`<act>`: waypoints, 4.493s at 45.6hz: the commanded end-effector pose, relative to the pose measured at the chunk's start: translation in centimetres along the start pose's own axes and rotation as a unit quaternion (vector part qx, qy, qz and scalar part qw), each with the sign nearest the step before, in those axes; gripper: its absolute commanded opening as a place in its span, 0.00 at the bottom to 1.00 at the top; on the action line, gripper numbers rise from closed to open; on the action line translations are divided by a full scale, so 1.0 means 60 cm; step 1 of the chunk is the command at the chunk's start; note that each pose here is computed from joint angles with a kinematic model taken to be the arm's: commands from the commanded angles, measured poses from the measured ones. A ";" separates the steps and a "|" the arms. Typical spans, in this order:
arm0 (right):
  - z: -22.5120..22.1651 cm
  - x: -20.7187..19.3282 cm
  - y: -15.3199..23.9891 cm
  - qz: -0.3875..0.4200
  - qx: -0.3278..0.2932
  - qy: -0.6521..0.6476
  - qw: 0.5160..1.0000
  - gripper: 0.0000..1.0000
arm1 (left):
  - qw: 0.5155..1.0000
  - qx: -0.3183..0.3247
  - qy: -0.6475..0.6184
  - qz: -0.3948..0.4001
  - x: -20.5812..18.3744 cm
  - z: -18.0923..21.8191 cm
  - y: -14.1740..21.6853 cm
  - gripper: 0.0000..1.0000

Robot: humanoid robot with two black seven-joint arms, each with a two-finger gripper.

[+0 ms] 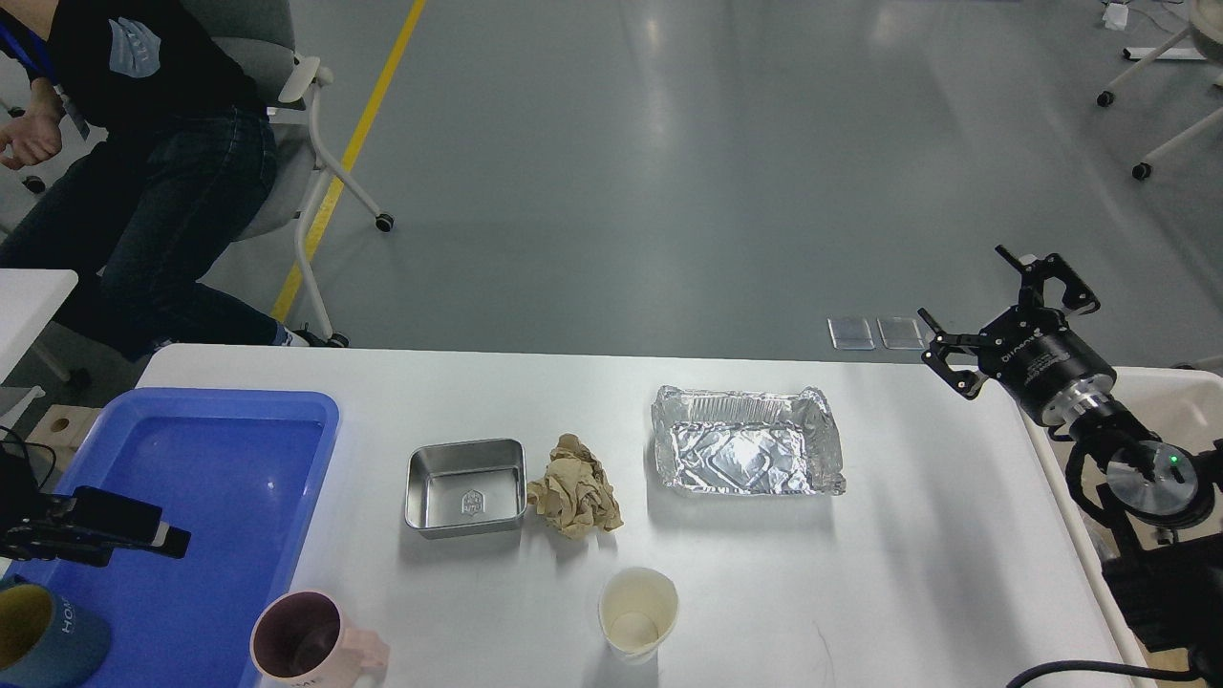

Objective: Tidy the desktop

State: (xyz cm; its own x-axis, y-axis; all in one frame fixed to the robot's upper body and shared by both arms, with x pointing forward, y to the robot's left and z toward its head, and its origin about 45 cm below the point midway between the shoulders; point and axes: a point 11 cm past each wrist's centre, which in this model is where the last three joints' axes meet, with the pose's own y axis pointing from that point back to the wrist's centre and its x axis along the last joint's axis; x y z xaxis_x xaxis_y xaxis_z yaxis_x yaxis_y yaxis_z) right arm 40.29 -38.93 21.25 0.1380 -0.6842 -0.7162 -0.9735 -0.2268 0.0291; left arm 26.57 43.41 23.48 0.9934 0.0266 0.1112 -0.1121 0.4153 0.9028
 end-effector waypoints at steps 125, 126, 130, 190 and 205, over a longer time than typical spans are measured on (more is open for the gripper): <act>-0.123 0.045 0.069 0.044 0.021 0.070 0.996 1.00 | 0.911 -0.204 0.097 0.344 0.277 0.108 0.206 1.00; -0.124 0.045 0.069 0.044 0.021 0.070 0.996 1.00 | 0.904 -0.210 0.107 0.357 0.281 0.104 0.209 1.00; -0.125 0.048 0.073 0.048 0.021 0.071 0.996 1.00 | 0.886 -0.219 0.132 0.387 0.295 0.097 0.211 1.00; -0.117 0.061 0.116 0.066 0.003 0.093 0.993 1.00 | 0.360 -0.761 0.318 0.436 0.282 0.002 0.216 1.00; -0.150 0.060 0.127 0.071 0.005 0.118 0.990 1.00 | 0.567 -0.611 0.316 0.453 0.235 -0.054 0.249 1.00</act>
State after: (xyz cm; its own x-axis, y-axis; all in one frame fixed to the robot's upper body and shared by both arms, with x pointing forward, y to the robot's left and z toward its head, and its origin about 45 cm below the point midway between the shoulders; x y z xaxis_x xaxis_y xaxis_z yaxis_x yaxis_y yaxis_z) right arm 35.17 -48.86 24.70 0.0362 -0.8425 -0.5375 -0.9879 -0.1114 0.1080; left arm 40.18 51.55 37.86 0.4208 0.8538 -0.3065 -0.8105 0.2021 -0.5497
